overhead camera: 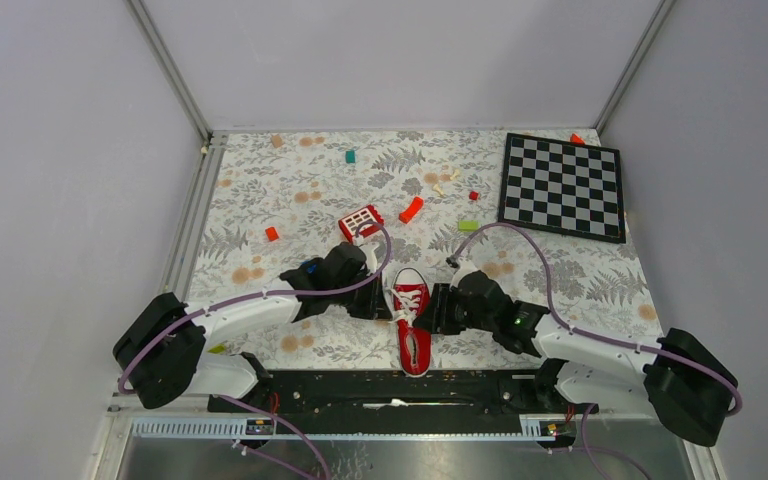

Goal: Tie the shoes
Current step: Tie the shoelace on the shoe.

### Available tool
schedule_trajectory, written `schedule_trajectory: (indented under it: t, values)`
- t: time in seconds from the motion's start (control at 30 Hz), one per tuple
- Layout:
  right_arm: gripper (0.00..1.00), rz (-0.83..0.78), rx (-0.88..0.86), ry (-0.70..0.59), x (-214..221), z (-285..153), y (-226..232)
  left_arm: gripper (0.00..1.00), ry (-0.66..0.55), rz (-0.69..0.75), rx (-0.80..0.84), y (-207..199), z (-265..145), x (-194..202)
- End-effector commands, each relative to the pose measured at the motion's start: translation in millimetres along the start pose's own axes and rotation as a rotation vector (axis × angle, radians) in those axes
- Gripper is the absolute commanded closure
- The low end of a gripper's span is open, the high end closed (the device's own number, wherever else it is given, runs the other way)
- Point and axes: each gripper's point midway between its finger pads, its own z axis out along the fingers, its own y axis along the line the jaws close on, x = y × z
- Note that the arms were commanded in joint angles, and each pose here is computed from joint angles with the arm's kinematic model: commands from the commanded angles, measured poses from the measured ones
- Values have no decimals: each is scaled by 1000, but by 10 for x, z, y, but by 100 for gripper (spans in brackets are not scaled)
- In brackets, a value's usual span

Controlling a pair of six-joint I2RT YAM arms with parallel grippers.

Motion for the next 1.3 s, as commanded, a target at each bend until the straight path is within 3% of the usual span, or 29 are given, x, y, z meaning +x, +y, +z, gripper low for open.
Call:
schedule_trajectory:
  t: [0.0,0.2,0.3,0.43,1.0,1.27]
  values:
    - [61,0,-56,-13,-60,73,165,100,-64,44,45,-206,-66,-223]
    - [65,-5,-69,-7,-46,124,179,100,-64,47,50,-222,-62,-237]
    - [76,-10,-71,11,-16,139,177,100,-60,46,50,-220,-56,-230]
    - [100,-8,-60,-5,-23,114,138,100,-62,45,49,-215,-71,-220]
    - [100,-18,73,-80,-96,-80,-143,100,-70,36,-5,-209,-205,-277]
    - [100,6,125,-86,-42,-51,-313,100,-35,-2,-80,42,-128,-102]
